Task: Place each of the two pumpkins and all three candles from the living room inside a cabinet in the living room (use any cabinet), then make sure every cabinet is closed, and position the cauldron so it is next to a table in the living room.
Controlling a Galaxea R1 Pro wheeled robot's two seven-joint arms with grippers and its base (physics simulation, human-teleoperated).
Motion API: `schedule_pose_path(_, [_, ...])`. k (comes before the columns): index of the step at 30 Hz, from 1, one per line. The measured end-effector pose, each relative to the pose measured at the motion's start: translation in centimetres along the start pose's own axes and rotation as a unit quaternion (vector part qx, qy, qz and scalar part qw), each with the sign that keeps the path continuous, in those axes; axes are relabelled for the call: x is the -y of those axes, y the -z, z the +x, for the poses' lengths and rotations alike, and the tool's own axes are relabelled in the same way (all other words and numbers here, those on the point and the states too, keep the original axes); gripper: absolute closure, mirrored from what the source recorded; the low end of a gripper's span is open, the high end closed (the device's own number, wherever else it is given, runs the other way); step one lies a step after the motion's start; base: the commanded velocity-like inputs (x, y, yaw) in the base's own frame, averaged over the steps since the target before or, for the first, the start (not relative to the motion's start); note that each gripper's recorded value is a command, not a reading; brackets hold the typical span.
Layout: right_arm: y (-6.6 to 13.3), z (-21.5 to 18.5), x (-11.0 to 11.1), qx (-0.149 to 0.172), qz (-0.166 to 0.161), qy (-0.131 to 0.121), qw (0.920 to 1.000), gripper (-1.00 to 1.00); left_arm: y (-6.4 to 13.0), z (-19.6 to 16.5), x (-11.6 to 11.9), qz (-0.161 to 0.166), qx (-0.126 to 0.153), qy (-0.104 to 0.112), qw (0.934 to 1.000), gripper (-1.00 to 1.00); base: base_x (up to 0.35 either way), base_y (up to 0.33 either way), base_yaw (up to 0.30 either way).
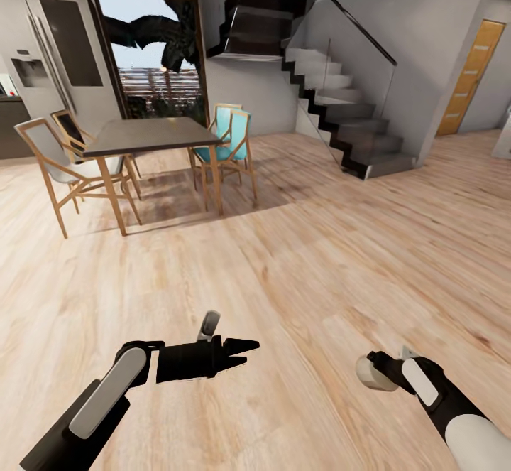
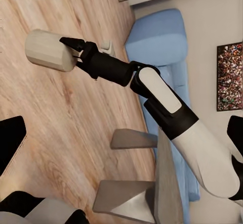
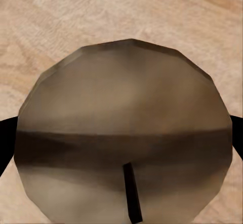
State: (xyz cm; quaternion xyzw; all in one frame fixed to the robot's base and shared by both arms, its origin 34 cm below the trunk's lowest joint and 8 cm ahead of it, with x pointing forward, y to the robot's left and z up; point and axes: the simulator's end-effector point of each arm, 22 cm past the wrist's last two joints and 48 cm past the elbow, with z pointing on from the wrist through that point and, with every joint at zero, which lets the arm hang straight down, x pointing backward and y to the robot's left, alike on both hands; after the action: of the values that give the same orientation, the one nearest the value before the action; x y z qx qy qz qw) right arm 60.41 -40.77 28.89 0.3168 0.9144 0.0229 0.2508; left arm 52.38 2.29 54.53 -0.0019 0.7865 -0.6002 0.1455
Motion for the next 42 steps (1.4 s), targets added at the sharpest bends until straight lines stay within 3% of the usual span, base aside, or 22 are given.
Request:
schedule_pose_path(10, [0.00,-0.05,0.08,0.000,0.000,-0.001,1.0000,1.00,0.00,0.01,-0.03,0.000,0.000,0.000,1.0000,-1.00,0.337,0.074,-0.006])
schedule_pose_path(17, [0.01,-0.13,0.21,0.001,0.001,-0.001,1.0000,1.00,-0.01,0.00,-0.05,-0.001,0.000,0.000,1.0000,-1.00,0.265,0.019,-0.249])
schedule_pose_path(42, [0.18,-0.19,-0.12,0.001,-0.004,-0.006,1.0000,1.00,0.10,-0.05,0.15,-0.001,0.001,-0.003,1.0000,-1.00,0.007,0.000,-0.292])
